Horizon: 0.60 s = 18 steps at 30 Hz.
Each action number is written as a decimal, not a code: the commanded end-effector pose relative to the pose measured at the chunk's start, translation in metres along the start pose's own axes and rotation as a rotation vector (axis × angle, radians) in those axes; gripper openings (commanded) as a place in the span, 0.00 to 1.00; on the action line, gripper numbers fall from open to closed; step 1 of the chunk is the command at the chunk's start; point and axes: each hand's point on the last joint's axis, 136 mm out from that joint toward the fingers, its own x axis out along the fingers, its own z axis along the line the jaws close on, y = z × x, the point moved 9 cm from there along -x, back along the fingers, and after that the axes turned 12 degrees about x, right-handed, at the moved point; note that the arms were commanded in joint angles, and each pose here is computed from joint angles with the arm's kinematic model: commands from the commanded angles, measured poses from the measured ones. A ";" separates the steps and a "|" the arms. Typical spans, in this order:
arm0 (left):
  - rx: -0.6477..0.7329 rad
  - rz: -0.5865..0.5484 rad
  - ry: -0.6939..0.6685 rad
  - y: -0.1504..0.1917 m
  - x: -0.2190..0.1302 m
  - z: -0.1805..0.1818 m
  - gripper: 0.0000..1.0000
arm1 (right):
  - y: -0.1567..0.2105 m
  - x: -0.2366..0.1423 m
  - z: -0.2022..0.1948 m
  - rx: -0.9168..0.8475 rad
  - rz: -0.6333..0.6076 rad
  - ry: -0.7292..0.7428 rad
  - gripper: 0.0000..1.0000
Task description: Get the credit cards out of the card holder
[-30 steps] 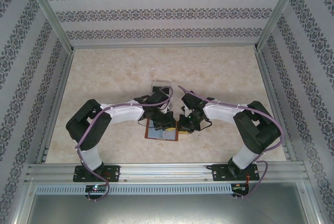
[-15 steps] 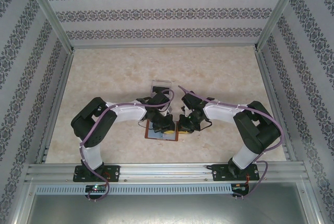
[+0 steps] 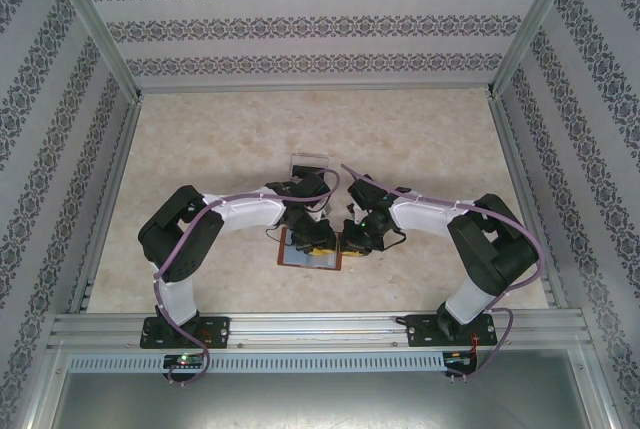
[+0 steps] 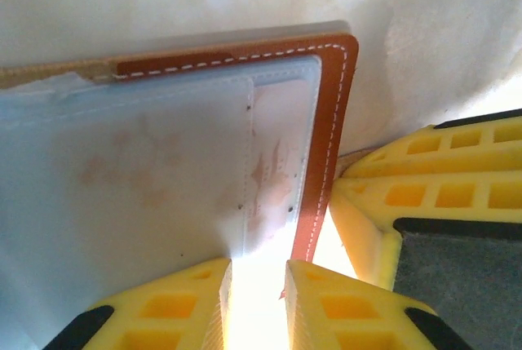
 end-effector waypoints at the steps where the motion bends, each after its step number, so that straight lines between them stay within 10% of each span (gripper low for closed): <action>1: 0.008 0.059 -0.119 0.010 0.003 0.009 0.25 | 0.007 0.014 -0.017 0.015 0.007 0.091 0.17; 18: 0.045 0.065 -0.286 0.009 -0.014 0.002 0.32 | 0.007 0.013 -0.014 0.003 0.012 0.085 0.17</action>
